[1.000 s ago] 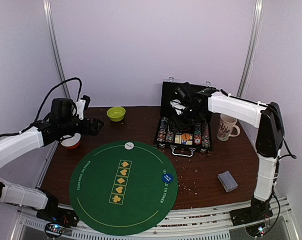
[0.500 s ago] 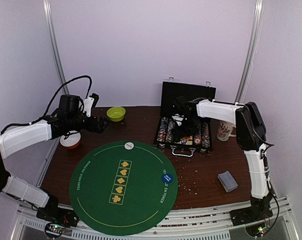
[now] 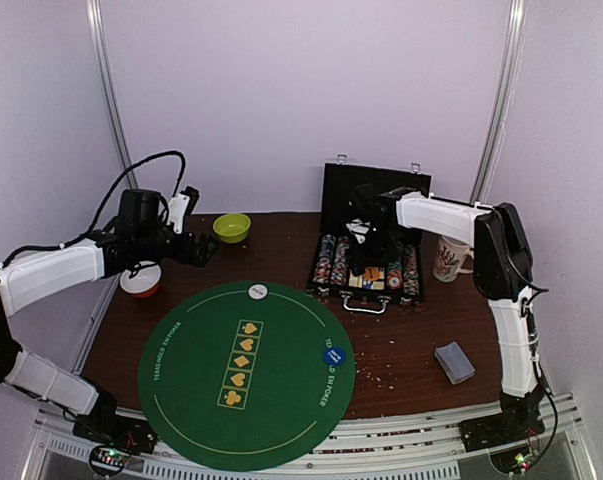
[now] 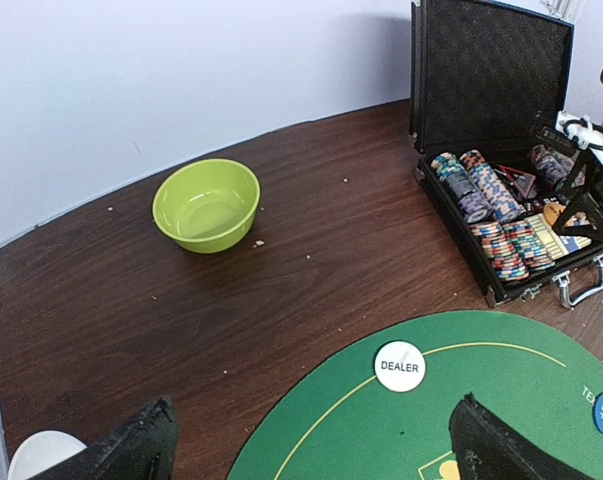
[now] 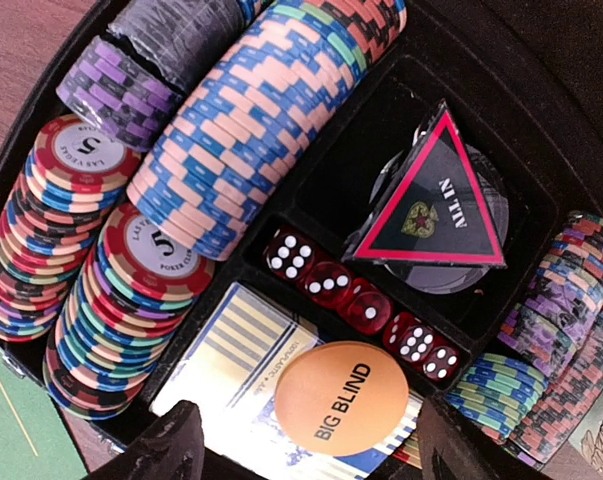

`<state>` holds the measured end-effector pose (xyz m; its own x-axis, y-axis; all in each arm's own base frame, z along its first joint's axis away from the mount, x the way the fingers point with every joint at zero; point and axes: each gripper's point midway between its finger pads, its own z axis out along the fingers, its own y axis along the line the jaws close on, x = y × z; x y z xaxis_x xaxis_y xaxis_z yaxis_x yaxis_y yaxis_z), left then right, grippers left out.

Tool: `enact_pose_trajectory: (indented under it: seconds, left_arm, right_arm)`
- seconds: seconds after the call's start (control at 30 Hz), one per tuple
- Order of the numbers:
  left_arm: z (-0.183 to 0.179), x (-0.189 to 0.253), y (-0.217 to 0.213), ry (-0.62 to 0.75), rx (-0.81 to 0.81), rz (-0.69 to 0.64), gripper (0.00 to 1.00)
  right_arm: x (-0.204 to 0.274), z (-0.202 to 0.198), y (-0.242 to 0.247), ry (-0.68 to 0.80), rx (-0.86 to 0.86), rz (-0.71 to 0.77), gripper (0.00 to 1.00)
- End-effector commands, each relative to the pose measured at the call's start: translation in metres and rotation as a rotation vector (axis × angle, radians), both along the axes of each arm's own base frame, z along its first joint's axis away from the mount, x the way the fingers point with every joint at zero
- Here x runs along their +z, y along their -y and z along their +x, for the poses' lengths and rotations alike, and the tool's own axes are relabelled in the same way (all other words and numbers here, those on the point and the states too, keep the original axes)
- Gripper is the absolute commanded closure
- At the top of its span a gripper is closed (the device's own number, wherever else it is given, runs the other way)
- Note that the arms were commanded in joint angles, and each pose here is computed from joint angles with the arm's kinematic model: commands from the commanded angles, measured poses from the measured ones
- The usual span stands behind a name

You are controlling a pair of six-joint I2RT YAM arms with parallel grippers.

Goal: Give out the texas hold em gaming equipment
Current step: Pick up the big blind button from the poker case.

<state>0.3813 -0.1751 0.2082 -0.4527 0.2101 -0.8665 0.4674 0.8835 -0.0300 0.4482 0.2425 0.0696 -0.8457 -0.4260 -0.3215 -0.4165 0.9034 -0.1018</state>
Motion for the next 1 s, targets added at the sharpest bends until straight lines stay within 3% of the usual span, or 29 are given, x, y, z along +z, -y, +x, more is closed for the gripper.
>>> enact_pose_trajectory:
  seconds: [0.0, 0.17, 0.4, 0.97]
  left_arm:
    - [0.004, 0.016, 0.007, 0.056, -0.023, -0.021, 0.02]
    - [0.002, 0.016, 0.003, 0.059, -0.013, -0.014, 0.02]
    - [0.0, 0.012, 0.002, 0.05, -0.008, -0.012, 0.02]
    - [-0.002, 0.012, -0.001, 0.051, 0.001, -0.008, 0.02]
  right_arm:
    - [0.013, 0.004, 0.014, 0.024, -0.022, -0.018, 0.23]
    - [-0.008, -0.001, 0.02, -0.024, -0.019, -0.043, 0.16]
    - [-0.032, -0.009, 0.018, -0.095, 0.0, -0.027, 0.22]
    - [-0.039, -0.015, 0.023, -0.121, 0.025, -0.065, 0.53]
